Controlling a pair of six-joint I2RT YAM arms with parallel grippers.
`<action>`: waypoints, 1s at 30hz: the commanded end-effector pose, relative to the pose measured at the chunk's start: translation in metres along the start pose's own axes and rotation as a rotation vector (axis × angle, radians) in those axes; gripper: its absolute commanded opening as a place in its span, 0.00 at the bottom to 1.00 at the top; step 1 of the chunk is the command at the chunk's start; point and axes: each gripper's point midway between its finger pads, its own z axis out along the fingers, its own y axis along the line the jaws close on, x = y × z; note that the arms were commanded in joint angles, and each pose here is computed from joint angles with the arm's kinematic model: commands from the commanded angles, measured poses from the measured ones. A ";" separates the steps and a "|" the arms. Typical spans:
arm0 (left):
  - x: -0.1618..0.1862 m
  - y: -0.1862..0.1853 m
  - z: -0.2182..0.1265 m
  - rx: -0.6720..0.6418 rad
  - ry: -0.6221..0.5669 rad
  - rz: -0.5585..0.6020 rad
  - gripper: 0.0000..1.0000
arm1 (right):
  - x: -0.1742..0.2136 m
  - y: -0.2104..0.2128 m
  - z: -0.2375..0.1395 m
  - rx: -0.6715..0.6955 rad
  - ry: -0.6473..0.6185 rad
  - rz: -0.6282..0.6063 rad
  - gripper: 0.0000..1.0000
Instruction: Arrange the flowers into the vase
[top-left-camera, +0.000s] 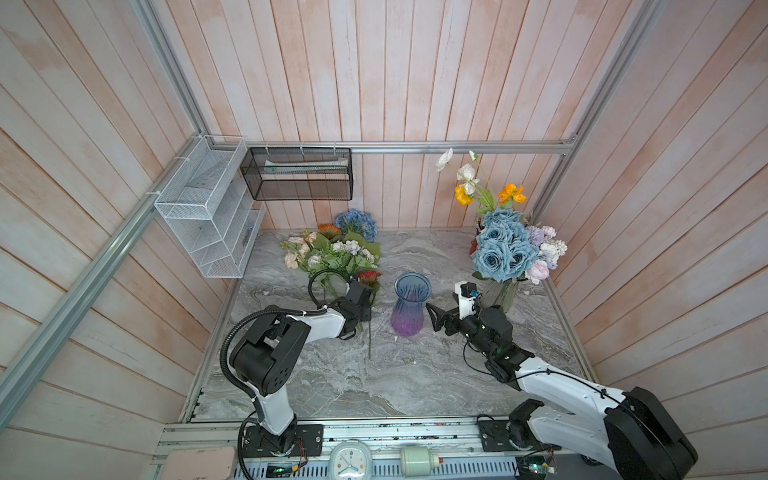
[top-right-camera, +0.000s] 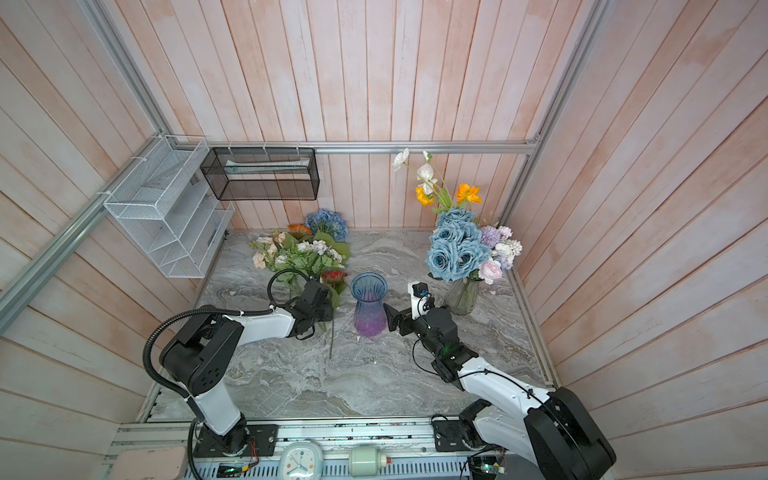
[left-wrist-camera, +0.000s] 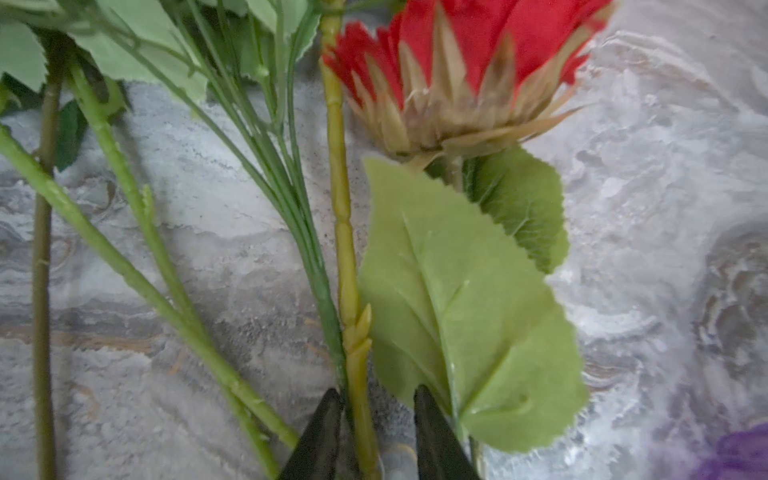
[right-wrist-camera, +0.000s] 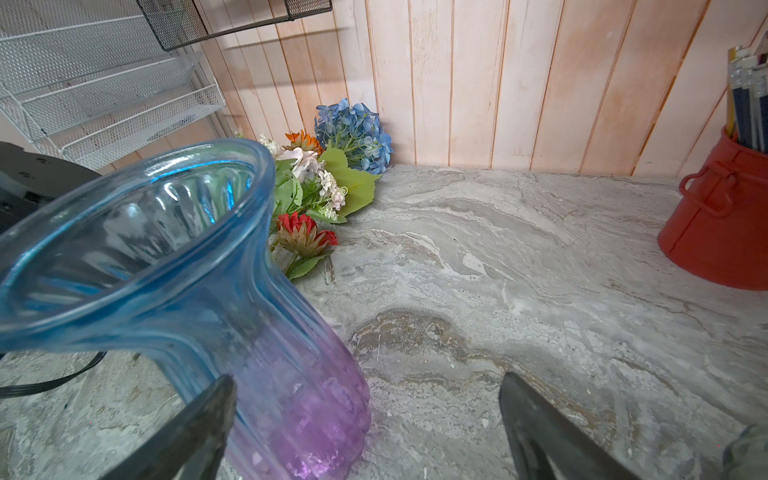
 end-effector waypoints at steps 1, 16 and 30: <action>0.004 0.015 0.004 -0.068 0.021 0.016 0.30 | -0.014 0.001 0.001 -0.004 -0.039 0.008 0.98; 0.012 0.022 -0.026 -0.020 0.041 -0.001 0.00 | -0.039 0.004 -0.007 -0.002 -0.111 -0.017 0.98; 0.024 -0.005 -0.116 0.411 -0.072 -0.067 0.00 | -0.071 0.007 -0.007 0.007 -0.195 -0.032 0.98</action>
